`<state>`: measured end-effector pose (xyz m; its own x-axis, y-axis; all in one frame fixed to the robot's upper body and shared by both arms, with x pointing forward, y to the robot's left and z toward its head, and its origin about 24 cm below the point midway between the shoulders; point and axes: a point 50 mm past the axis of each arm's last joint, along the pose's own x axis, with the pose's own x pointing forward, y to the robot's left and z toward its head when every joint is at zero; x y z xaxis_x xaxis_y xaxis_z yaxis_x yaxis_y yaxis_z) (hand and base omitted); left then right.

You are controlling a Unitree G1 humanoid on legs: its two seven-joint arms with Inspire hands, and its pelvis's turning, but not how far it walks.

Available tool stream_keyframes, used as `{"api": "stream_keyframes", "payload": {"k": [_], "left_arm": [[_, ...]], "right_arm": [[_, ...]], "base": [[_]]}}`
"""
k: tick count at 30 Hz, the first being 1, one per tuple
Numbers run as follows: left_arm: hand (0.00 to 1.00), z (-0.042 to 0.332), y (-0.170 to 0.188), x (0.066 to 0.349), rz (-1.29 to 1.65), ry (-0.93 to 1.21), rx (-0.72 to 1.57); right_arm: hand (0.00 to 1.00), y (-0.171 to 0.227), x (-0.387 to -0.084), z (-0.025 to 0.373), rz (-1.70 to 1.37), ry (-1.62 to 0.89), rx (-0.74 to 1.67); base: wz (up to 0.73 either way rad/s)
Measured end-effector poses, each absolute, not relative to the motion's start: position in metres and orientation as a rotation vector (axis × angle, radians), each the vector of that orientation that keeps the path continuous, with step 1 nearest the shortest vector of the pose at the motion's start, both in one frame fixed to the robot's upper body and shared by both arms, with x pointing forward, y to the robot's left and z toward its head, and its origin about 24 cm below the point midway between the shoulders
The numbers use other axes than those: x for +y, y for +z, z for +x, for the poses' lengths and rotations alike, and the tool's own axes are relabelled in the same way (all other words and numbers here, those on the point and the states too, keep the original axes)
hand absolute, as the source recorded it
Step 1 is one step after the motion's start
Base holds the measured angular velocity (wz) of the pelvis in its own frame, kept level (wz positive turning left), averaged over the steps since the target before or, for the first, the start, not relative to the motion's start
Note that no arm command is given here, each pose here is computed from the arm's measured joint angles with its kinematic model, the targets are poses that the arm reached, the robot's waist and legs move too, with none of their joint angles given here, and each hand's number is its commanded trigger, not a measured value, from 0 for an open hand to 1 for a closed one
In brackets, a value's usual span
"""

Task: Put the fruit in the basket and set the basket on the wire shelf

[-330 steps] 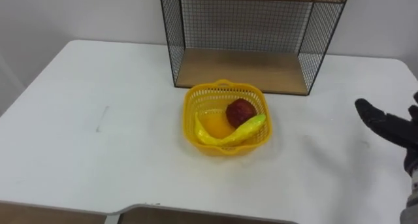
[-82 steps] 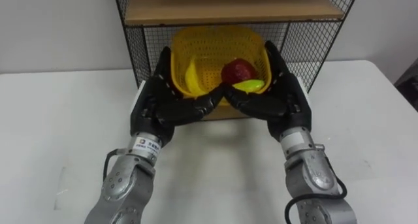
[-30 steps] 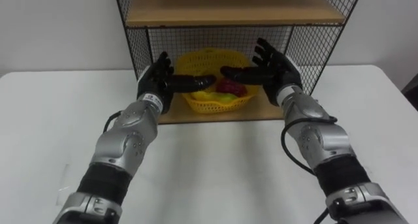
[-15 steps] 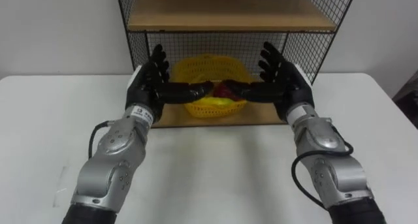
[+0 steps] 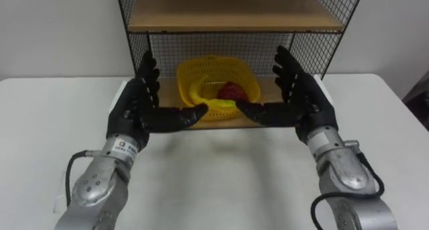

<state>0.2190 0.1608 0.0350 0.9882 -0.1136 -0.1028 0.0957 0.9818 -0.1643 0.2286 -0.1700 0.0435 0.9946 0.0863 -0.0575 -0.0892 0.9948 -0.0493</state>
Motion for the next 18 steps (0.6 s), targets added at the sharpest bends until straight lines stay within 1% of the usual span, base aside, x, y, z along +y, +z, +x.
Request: {"api": "stream_keyframes", "payload": {"k": [2, 5, 9, 18], "left_arm": [[0.0, 0.198, 0.017, 0.166, -0.172, -0.084, 0.188], [0.0, 0.18, 0.007, 0.17, -0.175, -0.063, 0.237], [0.0, 0.175, 0.009, 0.172, -0.155, -0.077, 0.2], [0.0, 0.176, 0.016, 0.178, -0.122, -0.079, 0.132]], "right_arm": [[0.0, 0.029, -0.174, 0.21, -0.064, 0.091, 0.116], [0.0, 0.019, -0.178, 0.197, -0.063, 0.104, 0.171], [0.0, 0.016, -0.182, 0.189, -0.07, 0.122, 0.172], [0.0, 0.027, -0.188, 0.182, -0.117, 0.099, 0.089]], "base": [[0.0], [-0.07], [0.01], [0.0]]}}
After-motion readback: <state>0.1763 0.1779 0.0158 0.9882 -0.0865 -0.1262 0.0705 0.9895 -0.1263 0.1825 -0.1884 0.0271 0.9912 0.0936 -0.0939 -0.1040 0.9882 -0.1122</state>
